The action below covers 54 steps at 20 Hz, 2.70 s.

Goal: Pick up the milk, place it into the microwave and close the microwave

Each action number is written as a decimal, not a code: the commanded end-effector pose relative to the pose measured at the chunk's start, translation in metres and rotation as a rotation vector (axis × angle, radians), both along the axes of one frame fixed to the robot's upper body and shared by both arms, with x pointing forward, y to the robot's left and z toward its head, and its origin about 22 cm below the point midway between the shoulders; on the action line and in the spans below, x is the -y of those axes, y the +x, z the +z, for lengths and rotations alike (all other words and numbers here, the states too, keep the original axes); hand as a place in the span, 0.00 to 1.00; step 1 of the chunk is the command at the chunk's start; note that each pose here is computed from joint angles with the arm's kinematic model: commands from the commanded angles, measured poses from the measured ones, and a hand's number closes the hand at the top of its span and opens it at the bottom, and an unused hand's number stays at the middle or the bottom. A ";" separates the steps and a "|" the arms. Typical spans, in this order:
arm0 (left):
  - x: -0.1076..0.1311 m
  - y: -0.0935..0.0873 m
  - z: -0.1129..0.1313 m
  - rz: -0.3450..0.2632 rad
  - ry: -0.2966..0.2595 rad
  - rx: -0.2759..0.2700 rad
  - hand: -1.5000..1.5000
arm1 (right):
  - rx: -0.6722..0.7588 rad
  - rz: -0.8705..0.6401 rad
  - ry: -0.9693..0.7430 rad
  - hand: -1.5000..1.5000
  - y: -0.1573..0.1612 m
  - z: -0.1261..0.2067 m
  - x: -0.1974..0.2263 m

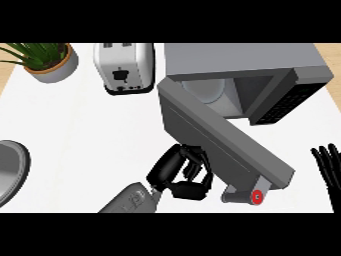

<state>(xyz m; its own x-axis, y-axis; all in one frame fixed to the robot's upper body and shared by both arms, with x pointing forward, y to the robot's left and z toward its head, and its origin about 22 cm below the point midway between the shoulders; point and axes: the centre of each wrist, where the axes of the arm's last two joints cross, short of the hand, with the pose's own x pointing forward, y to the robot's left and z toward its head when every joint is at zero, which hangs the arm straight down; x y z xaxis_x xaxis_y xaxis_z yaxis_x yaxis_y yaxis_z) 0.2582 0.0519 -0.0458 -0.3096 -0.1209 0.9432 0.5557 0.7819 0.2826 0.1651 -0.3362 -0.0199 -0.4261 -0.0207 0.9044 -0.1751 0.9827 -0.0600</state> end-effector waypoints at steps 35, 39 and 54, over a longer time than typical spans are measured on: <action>0.048 0.074 0.082 0.524 -0.273 -0.051 0.00 | 0.357 0.059 -0.459 1.00 0.038 0.190 0.034; 0.046 0.071 0.077 0.547 -0.298 -0.054 0.00 | 0.375 0.045 -0.490 1.00 0.044 0.198 0.034; 0.048 0.079 0.081 0.567 -0.330 -0.039 0.00 | 0.407 0.023 -0.532 1.00 0.061 0.216 0.037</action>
<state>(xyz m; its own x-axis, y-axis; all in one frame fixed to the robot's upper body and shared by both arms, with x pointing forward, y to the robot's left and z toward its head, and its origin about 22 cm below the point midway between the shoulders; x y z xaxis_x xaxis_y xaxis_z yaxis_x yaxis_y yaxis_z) 0.3086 -0.0004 0.0191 -0.2339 0.0609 0.9703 0.1276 0.9913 -0.0315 0.2227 -0.3730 0.1914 -0.7388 0.3626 0.5680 -0.0585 0.8052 -0.5901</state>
